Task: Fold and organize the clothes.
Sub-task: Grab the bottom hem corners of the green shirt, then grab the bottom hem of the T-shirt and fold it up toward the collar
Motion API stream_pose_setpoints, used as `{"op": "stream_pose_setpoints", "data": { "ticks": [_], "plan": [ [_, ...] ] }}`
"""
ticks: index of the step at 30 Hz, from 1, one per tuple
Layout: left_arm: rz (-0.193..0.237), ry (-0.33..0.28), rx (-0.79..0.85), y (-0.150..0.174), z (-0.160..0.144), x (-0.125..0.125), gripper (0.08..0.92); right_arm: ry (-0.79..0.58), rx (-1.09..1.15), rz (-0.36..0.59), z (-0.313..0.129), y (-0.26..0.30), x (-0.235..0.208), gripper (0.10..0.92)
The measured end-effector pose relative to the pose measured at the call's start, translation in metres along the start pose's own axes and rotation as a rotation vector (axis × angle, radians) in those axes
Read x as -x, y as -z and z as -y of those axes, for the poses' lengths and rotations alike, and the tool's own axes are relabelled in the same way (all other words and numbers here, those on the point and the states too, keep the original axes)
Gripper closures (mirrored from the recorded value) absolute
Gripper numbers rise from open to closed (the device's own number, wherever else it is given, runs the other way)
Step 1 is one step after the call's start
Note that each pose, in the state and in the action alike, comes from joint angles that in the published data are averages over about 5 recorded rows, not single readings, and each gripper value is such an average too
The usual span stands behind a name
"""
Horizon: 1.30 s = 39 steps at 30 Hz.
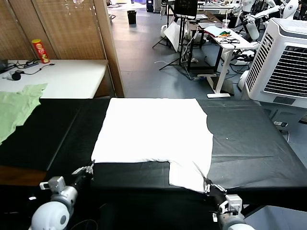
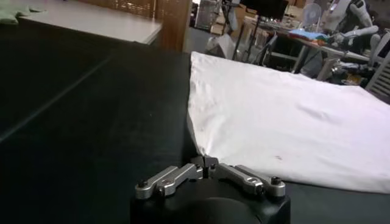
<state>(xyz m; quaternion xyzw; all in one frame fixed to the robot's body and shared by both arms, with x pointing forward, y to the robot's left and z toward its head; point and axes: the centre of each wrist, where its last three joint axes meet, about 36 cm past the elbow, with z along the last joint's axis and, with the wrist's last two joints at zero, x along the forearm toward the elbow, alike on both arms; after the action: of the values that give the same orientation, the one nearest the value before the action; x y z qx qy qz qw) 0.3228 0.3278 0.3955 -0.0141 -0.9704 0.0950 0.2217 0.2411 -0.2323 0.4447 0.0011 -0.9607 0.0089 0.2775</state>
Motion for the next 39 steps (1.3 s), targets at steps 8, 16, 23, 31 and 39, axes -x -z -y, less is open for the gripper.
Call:
{"op": "stream_pose_setpoints", "data": {
  "ticks": [8, 16, 23, 31, 39],
  "plan": [
    [-0.002, 0.019, 0.015, 0.002, 0.01, -0.036, 0.872, -0.025, -0.005, -0.042, 0.001, -0.002, -0.038, 0.9],
    [-0.018, 0.021, -0.009, -0.002, 0.017, -0.076, 0.872, 0.004, 0.023, 0.03, 0.013, 0.009, -0.035, 0.9],
    [0.055, 0.019, -0.049, 0.008, 0.024, -0.073, 0.872, 0.038, 0.038, 0.159, 0.029, 0.023, 0.004, 0.9],
    [0.148, 0.006, -0.052, 0.022, 0.028, -0.042, 0.872, 0.051, 0.006, 0.229, 0.041, 0.038, 0.071, 0.9],
    [0.186, 0.007, -0.046, 0.029, 0.027, -0.001, 0.872, 0.066, -0.024, 0.243, 0.045, 0.056, 0.129, 0.9]
  ]
}}
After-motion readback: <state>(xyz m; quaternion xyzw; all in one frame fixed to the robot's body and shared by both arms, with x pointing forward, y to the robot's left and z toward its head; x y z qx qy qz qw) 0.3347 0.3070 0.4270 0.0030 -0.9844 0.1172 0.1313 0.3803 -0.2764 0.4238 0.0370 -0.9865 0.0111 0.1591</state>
